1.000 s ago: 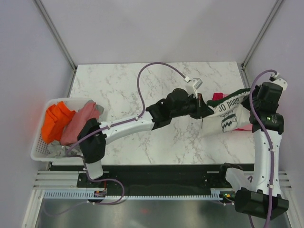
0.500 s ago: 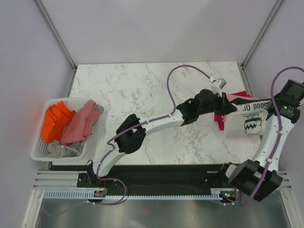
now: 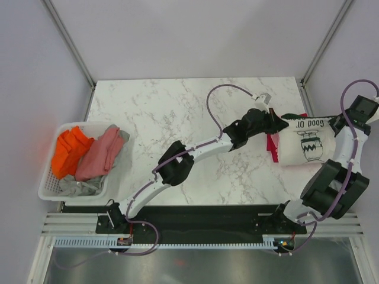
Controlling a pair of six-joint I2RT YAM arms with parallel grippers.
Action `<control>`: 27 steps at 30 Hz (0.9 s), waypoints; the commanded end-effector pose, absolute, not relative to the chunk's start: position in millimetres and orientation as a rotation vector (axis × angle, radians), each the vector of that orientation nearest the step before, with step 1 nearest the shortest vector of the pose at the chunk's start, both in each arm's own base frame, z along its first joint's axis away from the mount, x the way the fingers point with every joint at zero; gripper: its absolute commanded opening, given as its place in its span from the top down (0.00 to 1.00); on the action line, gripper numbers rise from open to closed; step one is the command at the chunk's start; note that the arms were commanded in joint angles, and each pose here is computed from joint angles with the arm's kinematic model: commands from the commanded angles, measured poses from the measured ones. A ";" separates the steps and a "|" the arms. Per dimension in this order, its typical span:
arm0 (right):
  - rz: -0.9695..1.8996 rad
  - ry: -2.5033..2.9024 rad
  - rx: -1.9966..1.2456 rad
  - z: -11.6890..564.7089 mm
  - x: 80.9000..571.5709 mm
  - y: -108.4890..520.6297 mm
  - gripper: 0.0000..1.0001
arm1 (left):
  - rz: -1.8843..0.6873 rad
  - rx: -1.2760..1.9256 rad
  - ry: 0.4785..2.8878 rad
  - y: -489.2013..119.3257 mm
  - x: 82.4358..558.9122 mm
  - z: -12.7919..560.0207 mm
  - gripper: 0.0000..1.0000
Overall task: Fold and stack the t-shirts
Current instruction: Neatly place the folded tshirt to the corner, then reset both grippers
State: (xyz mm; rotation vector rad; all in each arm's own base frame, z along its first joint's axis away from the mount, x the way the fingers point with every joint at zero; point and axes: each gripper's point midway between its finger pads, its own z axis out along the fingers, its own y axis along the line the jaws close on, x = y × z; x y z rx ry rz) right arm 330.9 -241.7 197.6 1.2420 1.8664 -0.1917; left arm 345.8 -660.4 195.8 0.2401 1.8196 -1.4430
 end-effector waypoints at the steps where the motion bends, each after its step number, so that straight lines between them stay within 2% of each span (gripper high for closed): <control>1: -0.118 1.697 1.209 217.2 376.3 -265.3 1.00 | -1.430 -0.011 1.736 -635.3 420.2 199.7 0.98; 2: -0.114 1.736 1.233 197.1 384.4 -267.7 1.00 | -1.431 -0.041 1.719 -637.6 431.7 187.8 0.98; 3: -0.110 1.736 1.253 190.9 389.1 -269.4 0.88 | -1.409 -0.088 1.688 -632.8 445.9 186.5 0.98; 5: -0.118 1.747 1.283 174.5 398.6 -272.6 0.43 | -1.382 -0.142 1.642 -629.8 459.8 183.8 0.51; 6: -0.123 1.742 1.291 171.2 401.5 -273.9 0.13 | -1.349 -0.166 1.660 -624.5 468.8 170.4 0.20; 7: -0.117 1.742 1.268 175.2 409.9 -271.7 0.10 | -1.351 -0.169 1.659 -621.8 471.4 173.5 0.01; 8: -0.123 1.749 1.258 174.2 414.8 -271.4 0.09 | -1.333 -0.159 1.680 -618.3 473.3 163.6 0.00; 9: -0.151 1.743 1.254 177.5 415.9 -272.7 0.08 | -1.343 -0.150 1.623 -613.1 473.9 194.3 0.00; 11: -0.175 1.733 1.211 193.1 419.3 -267.0 0.07 | -1.275 -0.093 1.618 -606.2 472.8 199.9 0.00; 13: -0.196 1.728 1.177 206.5 418.0 -263.3 0.07 | -1.260 -0.058 1.540 -596.1 468.4 247.0 0.00; 15: -0.231 1.732 1.132 224.5 408.5 -259.3 0.07 | -1.242 -0.041 1.555 -587.0 467.7 251.4 0.00; 16: -0.256 1.740 1.128 228.3 402.0 -259.2 0.07 | -1.260 -0.043 1.512 -577.1 463.3 286.7 0.00; 17: -0.267 1.725 1.111 243.2 395.4 -256.8 0.06 | -1.241 -0.037 1.554 -571.1 462.4 274.2 0.00; 19: -0.285 1.729 1.079 261.9 382.9 -250.8 0.05 | -1.243 -0.041 1.560 -547.8 455.8 293.6 0.00; 21: -0.206 1.752 1.008 273.8 384.8 -234.2 0.05 | -1.230 -0.035 1.570 -525.4 452.7 306.0 0.00; 22: -0.151 1.769 0.973 278.2 386.9 -223.0 0.05 | -1.190 -0.019 1.627 -514.1 449.5 285.7 0.00; 23: -0.097 1.779 0.930 284.6 389.8 -210.5 0.05 | -1.183 -0.019 1.621 -494.1 441.1 316.3 0.00; 27: 0.121 1.916 0.679 288.3 411.6 -129.8 0.05 | -1.055 -0.037 1.727 -412.0 431.1 330.2 0.00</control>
